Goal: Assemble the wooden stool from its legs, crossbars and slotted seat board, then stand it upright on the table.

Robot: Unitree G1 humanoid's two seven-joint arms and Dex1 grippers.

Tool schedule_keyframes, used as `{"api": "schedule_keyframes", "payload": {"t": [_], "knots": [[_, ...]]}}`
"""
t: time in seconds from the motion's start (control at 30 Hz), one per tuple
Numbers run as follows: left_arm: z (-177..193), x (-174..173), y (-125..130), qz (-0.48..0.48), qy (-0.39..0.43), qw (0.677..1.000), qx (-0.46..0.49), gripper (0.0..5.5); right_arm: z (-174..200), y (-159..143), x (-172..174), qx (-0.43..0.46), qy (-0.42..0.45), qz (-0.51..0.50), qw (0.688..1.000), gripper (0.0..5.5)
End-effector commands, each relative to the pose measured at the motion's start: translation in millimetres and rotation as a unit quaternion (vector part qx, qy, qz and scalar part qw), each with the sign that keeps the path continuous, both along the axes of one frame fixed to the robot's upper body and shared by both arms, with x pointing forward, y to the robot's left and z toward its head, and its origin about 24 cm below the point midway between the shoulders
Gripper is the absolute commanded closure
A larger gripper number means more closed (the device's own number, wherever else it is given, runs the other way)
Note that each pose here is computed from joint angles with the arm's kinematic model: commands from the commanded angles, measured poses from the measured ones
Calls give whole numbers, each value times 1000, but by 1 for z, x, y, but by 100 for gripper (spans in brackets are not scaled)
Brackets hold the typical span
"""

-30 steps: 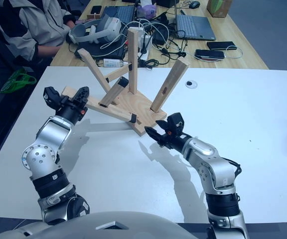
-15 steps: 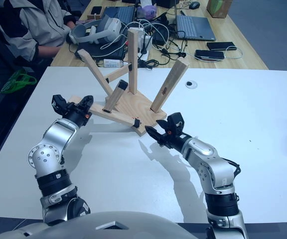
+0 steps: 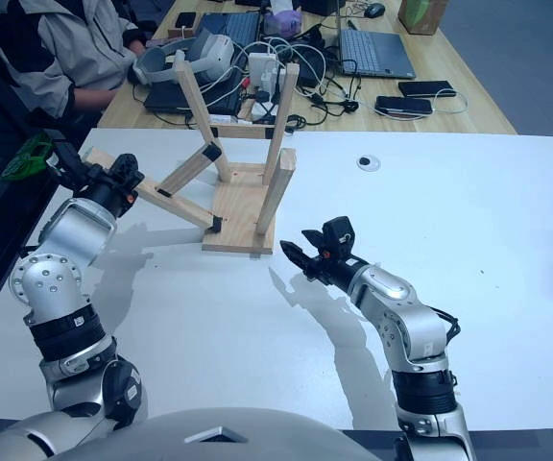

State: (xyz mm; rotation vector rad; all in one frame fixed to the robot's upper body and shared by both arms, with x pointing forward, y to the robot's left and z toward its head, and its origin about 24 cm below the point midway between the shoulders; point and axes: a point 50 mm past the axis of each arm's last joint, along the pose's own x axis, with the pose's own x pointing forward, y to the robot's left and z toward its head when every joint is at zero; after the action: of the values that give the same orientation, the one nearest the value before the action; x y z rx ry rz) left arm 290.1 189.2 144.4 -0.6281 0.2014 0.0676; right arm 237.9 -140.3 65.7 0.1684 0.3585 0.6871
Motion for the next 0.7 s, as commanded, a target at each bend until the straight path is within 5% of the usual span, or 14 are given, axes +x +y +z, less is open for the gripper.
{"api": "schedule_keyframes", "payload": {"t": [0.03, 0.2, 0.7], "knots": [[24, 2, -13, -94, -84, 990, 56, 450, 3, -2, 4, -10, -8, -1, 1000, 250], [24, 6, -6, -142, -102, 976, 129, 450, 3, -1, 6, -11, -11, 0, 1000, 250], [-6, 5, -1, -103, -51, 987, 116, 450, 4, -3, 8, -14, -11, 4, 1000, 250]]}}
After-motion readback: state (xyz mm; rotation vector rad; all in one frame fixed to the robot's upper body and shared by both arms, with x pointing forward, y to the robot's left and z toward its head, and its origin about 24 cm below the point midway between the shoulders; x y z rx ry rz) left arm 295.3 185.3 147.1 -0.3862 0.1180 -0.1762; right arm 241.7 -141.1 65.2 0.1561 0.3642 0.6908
